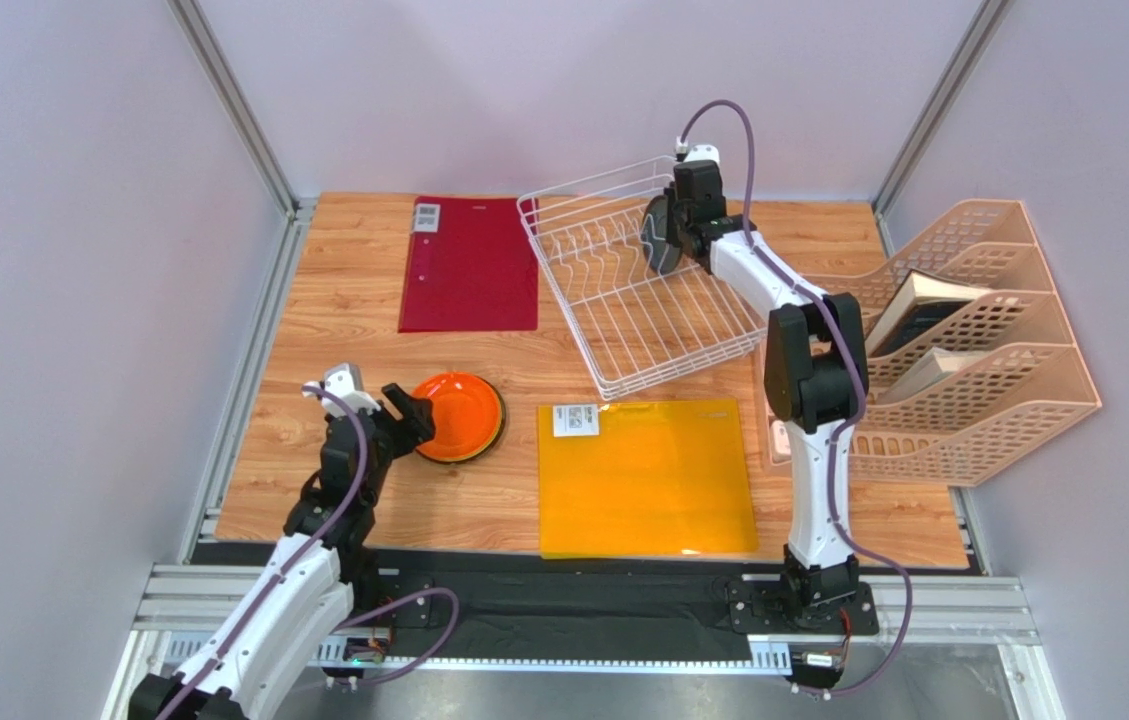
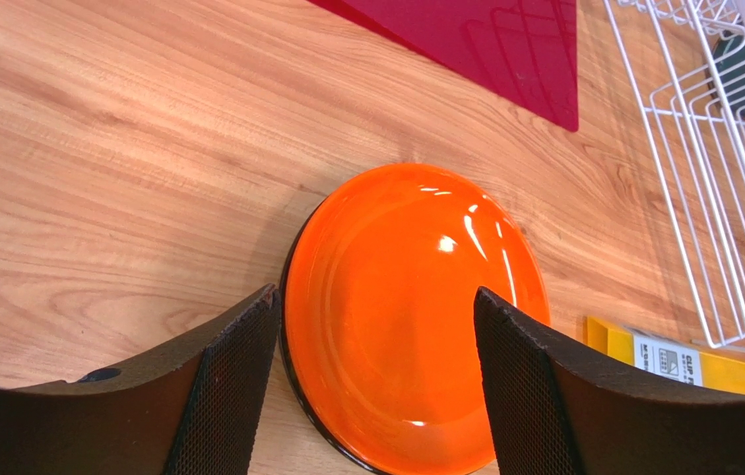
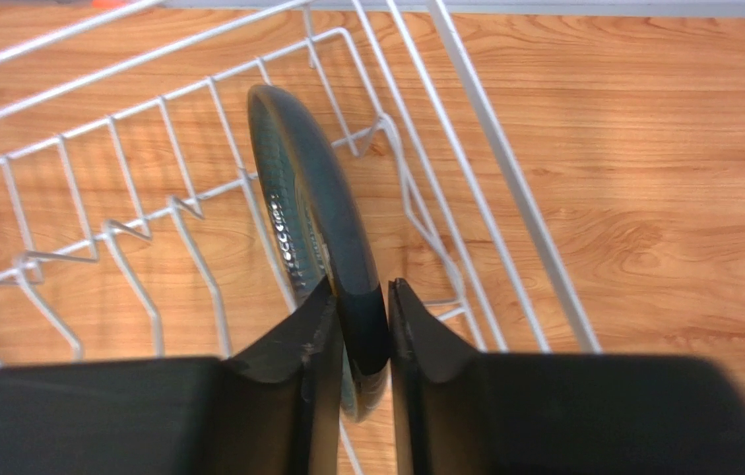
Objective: Unload the plates from the dish rack
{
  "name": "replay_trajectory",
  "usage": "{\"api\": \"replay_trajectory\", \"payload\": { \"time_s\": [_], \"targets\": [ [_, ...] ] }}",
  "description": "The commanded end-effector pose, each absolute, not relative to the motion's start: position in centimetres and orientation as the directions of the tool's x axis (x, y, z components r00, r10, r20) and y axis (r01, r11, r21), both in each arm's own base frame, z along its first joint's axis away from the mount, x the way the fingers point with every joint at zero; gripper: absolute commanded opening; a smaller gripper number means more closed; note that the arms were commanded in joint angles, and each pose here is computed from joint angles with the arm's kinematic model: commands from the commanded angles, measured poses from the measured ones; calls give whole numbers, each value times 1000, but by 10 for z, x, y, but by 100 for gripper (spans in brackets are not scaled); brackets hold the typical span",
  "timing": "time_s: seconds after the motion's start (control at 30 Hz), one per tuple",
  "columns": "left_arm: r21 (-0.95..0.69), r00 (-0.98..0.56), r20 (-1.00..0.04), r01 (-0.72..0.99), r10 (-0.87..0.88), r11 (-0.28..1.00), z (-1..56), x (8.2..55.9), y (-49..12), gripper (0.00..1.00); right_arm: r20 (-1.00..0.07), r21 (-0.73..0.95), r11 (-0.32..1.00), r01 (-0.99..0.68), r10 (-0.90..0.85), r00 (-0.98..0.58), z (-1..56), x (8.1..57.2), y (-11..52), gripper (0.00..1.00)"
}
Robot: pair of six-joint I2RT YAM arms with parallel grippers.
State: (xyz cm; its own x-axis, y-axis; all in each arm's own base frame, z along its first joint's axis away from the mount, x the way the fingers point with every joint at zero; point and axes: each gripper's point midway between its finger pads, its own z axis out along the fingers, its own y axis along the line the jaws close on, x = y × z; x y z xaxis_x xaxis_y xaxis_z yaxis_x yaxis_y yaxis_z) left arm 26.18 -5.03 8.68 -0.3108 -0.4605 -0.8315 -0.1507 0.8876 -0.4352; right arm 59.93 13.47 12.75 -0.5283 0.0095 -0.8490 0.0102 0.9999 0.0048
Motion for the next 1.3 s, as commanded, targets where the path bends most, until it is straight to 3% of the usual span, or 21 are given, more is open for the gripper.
{"api": "replay_trajectory", "payload": {
  "time_s": [0.0, 0.23, 0.27, 0.33, 0.37, 0.43, 0.47, 0.53, 0.77, 1.0, 1.27],
  "targets": [
    [-435, -270, -849, -128, -454, 891, 107, 267, -50, 77, -868, 46, 998, -49, 16, -496, 143, 610, 147, 12],
    [-440, -270, -848, -124, -457, 889, 106, 267, -51, 77, -850, 67, 992, -111, -2, -527, 131, 611, 159, 14],
    [-441, -267, -848, -122, -458, 889, 106, 268, -51, 77, -847, 69, 991, -119, -5, -531, 129, 610, 161, 9],
    [-444, -267, -847, -120, -459, 888, 106, 268, -52, 77, -844, 77, 988, -131, -5, -536, 127, 609, 164, 8],
    [-444, -267, -847, -120, -459, 888, 105, 268, -52, 77, -842, 75, 988, -132, -8, -539, 125, 609, 163, 17],
    [-444, -268, -847, -118, -459, 888, 104, 268, -52, 77, -841, 72, 988, -135, -13, -541, 123, 608, 164, 22],
    [-446, -267, -846, -118, -461, 887, 104, 268, -52, 77, -839, 71, 988, -137, -15, -544, 122, 608, 164, 19],
    [-445, -266, -847, -117, -460, 888, 104, 269, -53, 77, -840, 59, 992, -116, -13, -543, 122, 609, 160, 0],
    [-447, -274, -844, -112, -460, 887, 103, 271, -55, 77, -886, 6, 999, -34, -11, -464, 150, 600, 148, 0],
    [-437, -277, -849, -112, -450, 893, 109, 276, -56, 77, -955, -98, 990, 98, -66, -289, 219, 572, 142, 0],
    [-437, -269, -852, -108, -449, 893, 114, 279, -56, 77, -968, -108, 981, 159, -67, -243, 233, 559, 135, 0]
  ]
}}
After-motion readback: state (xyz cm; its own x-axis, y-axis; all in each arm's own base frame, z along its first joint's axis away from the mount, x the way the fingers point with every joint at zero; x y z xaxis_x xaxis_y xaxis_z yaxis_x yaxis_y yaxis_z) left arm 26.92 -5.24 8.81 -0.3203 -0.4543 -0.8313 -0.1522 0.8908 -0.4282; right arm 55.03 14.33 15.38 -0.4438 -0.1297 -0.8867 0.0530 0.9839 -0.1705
